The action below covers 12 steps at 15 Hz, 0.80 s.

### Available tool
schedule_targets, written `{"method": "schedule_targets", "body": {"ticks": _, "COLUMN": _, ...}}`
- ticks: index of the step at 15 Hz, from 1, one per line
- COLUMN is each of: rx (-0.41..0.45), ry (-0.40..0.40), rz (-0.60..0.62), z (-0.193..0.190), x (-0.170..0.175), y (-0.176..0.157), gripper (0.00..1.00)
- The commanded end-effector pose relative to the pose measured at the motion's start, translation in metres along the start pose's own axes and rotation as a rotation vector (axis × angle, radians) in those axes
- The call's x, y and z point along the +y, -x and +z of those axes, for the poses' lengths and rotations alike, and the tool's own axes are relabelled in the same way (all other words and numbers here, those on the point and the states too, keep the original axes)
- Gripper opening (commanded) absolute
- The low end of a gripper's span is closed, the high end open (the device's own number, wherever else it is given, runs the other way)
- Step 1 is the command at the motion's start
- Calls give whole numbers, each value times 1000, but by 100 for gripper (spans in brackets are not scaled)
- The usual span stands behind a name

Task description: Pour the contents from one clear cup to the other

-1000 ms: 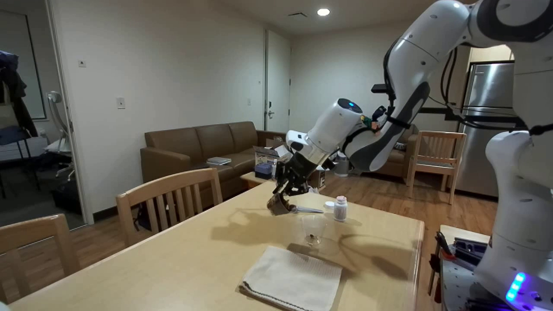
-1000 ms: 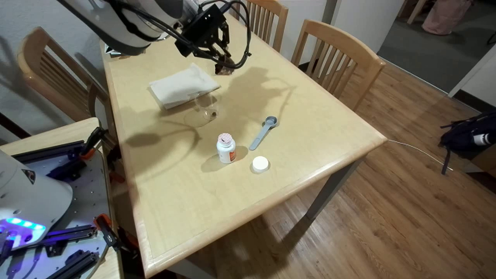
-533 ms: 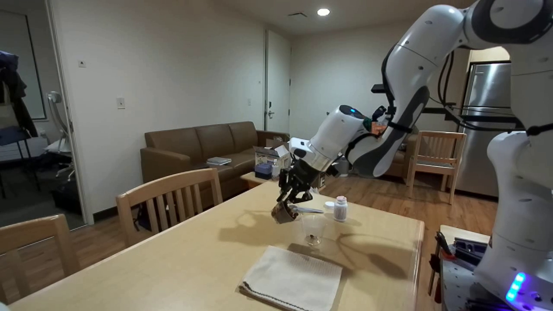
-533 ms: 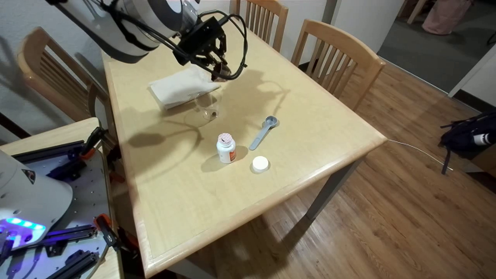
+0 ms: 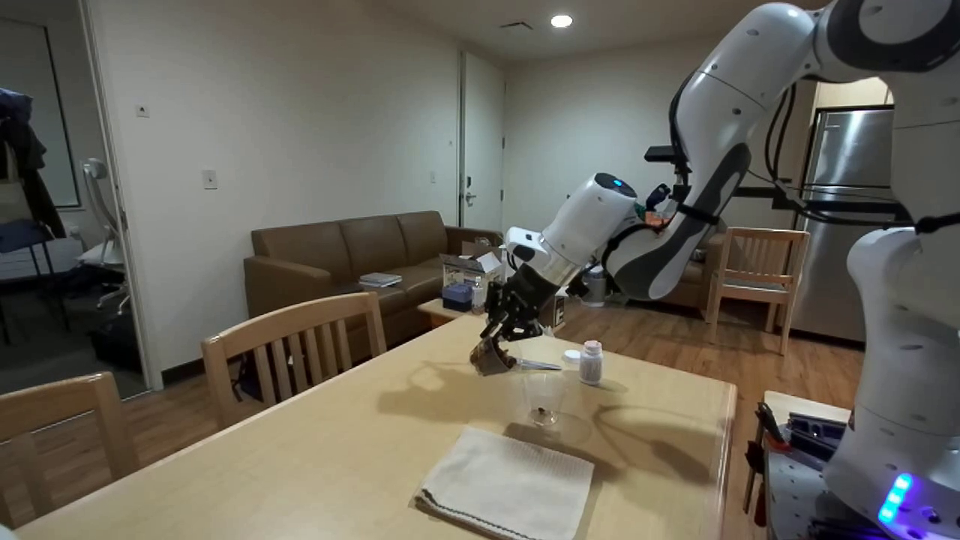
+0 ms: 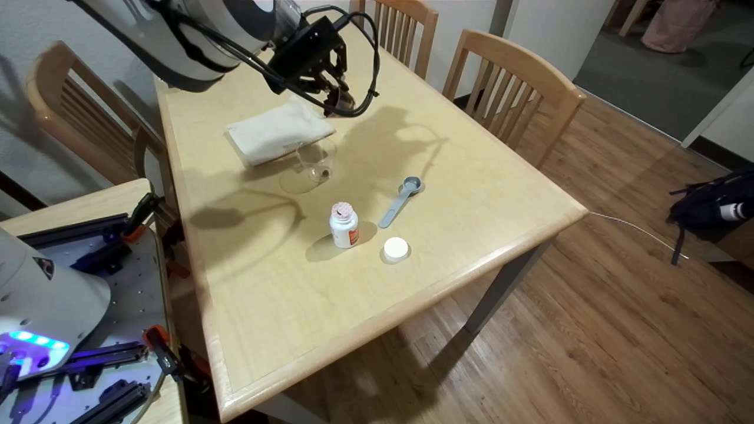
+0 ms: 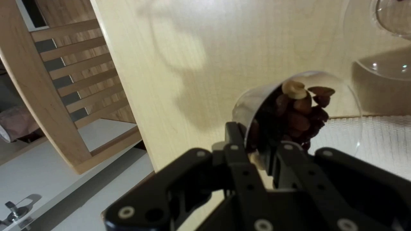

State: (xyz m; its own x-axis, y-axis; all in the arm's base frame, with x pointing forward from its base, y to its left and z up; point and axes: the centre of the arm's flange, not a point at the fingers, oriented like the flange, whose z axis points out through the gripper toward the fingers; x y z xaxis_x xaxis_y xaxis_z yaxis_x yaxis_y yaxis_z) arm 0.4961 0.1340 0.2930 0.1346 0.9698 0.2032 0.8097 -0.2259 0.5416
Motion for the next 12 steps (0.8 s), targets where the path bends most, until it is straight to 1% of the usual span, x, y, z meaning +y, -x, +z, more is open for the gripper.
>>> {"method": "schedule_targets", "body": {"ticks": 1, "rx": 2, "ry": -1, "rz": 0, "z": 0, "x": -1, "y": 0, "gripper": 19}}
{"method": "schedule_targets", "body": {"ticks": 7, "rx": 3, "ry": -4, "rz": -1, "z": 0, "x": -2, "y": -1, "gripper": 19}}
{"method": "schedule_targets", "body": {"ticks": 8, "rx": 28, "ry": 31, "rz": -5, "z": 2, "x": 0, "y": 1, "gripper": 5}}
{"method": "schedule_targets", "body": {"ticks": 12, "rx": 61, "ry": 158, "rz": -3, "z": -4, "x": 16, "y": 19, "gripper": 5}}
